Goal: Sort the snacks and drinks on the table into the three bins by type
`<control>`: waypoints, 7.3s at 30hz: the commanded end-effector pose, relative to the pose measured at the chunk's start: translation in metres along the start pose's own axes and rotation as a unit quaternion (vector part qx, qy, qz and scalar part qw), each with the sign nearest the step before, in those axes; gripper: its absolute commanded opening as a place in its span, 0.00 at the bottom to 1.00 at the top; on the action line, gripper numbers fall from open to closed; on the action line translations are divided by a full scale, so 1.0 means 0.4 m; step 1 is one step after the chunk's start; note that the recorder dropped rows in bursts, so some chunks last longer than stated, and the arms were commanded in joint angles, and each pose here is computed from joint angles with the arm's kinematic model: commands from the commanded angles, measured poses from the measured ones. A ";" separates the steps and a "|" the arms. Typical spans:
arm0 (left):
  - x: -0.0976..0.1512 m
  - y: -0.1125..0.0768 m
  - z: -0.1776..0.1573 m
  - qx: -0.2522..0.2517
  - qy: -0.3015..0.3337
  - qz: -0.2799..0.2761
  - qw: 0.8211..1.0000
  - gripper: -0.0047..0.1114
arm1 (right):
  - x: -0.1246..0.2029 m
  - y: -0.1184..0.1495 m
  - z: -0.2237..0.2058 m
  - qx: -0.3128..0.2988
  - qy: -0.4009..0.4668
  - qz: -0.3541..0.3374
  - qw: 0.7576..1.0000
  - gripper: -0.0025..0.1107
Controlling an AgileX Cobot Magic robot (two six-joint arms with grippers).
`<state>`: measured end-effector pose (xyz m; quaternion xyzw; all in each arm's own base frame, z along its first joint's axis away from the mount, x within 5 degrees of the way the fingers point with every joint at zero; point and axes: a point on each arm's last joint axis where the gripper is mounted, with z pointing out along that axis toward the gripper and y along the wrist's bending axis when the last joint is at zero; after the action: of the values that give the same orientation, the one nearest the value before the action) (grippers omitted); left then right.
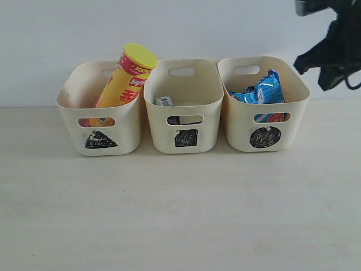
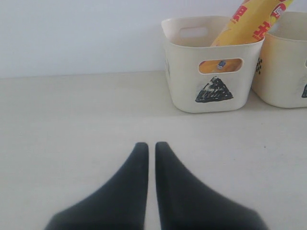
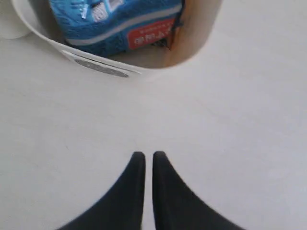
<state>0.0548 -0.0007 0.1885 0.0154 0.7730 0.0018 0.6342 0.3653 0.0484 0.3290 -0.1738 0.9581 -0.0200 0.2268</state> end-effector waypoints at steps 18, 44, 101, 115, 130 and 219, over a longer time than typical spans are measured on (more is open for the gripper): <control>0.001 0.000 0.000 0.000 -0.003 -0.007 1.000 0.08 | 0.215 -0.077 -0.090 0.033 -0.109 0.131 0.985 0.04; 0.001 0.000 0.000 0.000 -0.003 -0.007 1.000 0.08 | 0.471 0.042 -0.310 0.098 -0.299 0.106 0.943 0.04; 0.001 0.000 0.000 0.000 -0.002 -0.007 1.000 0.08 | 0.778 0.177 -0.196 0.081 -0.469 0.100 0.874 0.04; 0.001 0.000 0.000 0.000 -0.003 -0.007 1.000 0.08 | 0.795 0.175 -0.173 0.081 -0.467 0.132 0.871 0.04; 0.001 0.000 0.000 0.000 -0.003 -0.007 1.000 0.08 | 0.832 0.184 -0.059 0.077 -0.437 0.135 0.886 0.04; 0.010 0.000 0.000 0.000 0.017 -0.007 1.000 0.08 | 0.846 0.185 -0.024 0.081 -0.417 0.132 0.896 0.04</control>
<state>0.0542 -0.0006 0.1859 0.0154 0.7823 0.0021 0.6227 0.0539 0.0021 0.1849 -0.0184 0.7870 0.0099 0.6166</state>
